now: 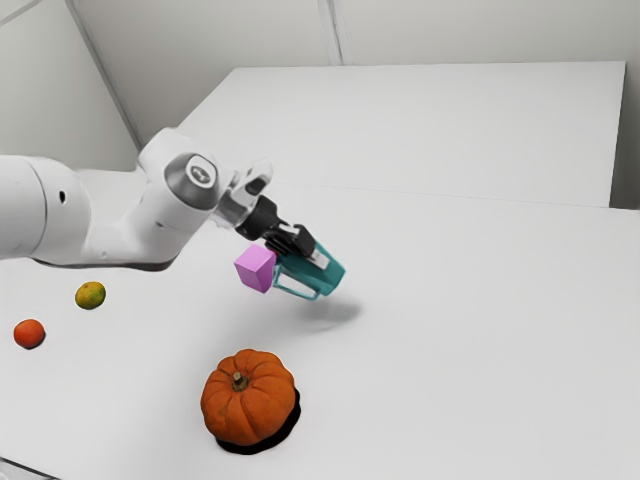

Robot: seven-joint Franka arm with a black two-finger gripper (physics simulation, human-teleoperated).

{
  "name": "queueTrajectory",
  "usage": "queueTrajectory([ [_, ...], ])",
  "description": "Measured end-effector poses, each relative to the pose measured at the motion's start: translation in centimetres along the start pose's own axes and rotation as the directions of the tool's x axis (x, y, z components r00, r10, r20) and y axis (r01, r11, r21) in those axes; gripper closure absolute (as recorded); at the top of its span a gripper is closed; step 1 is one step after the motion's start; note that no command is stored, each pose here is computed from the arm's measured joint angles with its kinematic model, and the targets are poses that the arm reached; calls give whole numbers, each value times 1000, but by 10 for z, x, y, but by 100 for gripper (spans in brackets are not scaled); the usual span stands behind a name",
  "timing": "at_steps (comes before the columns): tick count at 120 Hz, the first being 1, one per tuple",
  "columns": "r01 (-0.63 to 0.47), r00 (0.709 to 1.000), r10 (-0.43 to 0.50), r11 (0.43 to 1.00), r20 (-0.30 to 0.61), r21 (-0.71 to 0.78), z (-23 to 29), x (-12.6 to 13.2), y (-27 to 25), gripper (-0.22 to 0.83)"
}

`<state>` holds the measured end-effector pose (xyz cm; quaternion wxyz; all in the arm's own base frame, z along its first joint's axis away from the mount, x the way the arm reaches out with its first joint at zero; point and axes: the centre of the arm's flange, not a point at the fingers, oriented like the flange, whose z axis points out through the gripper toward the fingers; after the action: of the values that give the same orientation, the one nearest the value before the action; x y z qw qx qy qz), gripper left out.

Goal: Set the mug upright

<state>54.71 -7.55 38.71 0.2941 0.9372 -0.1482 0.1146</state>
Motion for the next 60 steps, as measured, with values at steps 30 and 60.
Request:
queueTrajectory([
  [30, -131, 980, 102, 976, 170, 172, -6, -20, 12, 78],
  [60, -156, 966, 84, 943, 243, 295, -13, -34, -6, 78],
])
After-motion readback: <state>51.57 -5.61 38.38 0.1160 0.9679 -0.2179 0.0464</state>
